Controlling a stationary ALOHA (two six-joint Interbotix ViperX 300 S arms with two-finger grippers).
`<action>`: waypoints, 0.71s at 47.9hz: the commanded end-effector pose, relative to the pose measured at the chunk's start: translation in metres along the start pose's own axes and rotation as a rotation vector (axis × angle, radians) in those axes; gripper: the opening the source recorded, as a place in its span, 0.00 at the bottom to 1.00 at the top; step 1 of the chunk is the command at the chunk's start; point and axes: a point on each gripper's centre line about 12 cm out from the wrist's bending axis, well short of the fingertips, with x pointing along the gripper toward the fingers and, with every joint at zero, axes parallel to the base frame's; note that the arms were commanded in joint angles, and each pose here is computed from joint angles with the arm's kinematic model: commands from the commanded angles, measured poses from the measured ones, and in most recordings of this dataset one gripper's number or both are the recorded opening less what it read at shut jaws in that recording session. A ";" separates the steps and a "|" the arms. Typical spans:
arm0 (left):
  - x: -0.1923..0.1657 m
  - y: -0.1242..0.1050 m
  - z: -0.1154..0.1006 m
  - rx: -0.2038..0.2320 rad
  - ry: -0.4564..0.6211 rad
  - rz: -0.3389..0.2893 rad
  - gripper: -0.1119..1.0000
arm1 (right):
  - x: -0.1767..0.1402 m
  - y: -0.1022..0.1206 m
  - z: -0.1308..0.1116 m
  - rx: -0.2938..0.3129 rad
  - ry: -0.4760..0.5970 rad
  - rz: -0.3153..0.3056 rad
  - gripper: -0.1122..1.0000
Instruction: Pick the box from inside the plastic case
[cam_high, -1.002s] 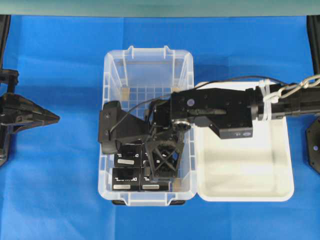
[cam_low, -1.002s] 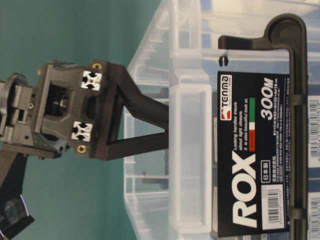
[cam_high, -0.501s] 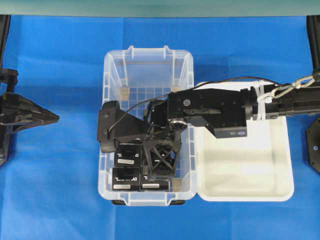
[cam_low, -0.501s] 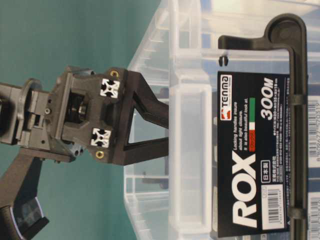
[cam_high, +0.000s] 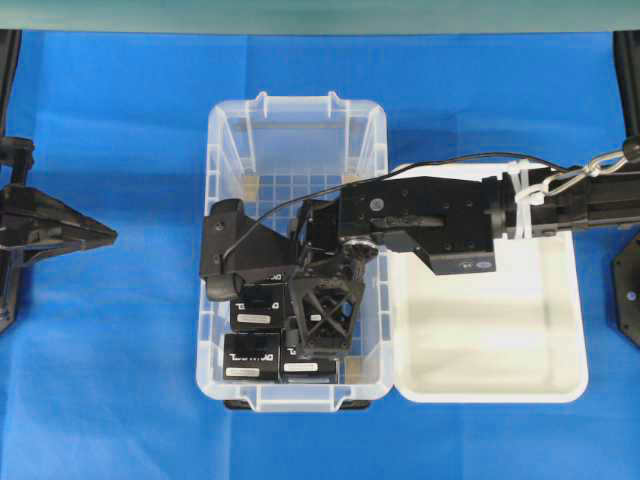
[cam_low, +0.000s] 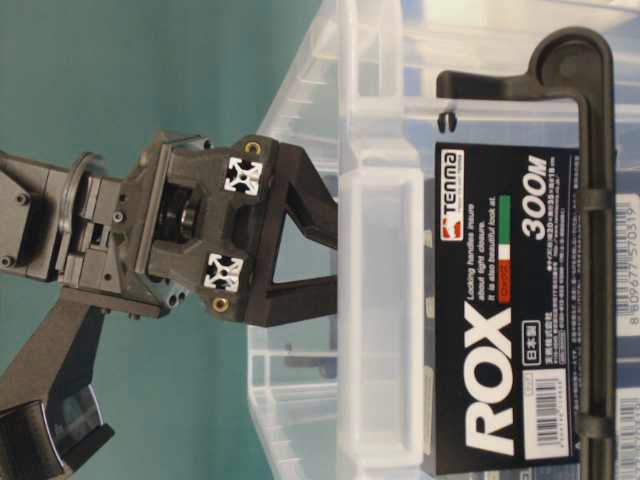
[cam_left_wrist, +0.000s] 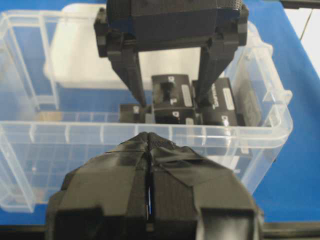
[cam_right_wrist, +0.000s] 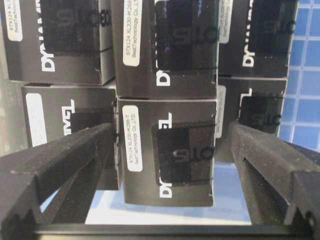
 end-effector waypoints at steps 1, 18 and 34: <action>0.000 0.000 0.012 0.001 -0.029 -0.001 0.04 | 0.010 -0.003 -0.004 0.005 0.016 -0.001 1.00; 0.000 0.000 0.012 0.001 -0.031 -0.001 0.04 | 0.009 -0.010 -0.006 0.017 0.019 -0.007 1.00; 0.000 0.000 0.012 0.001 -0.031 -0.001 0.04 | 0.009 -0.014 -0.007 -0.009 0.025 -0.009 0.99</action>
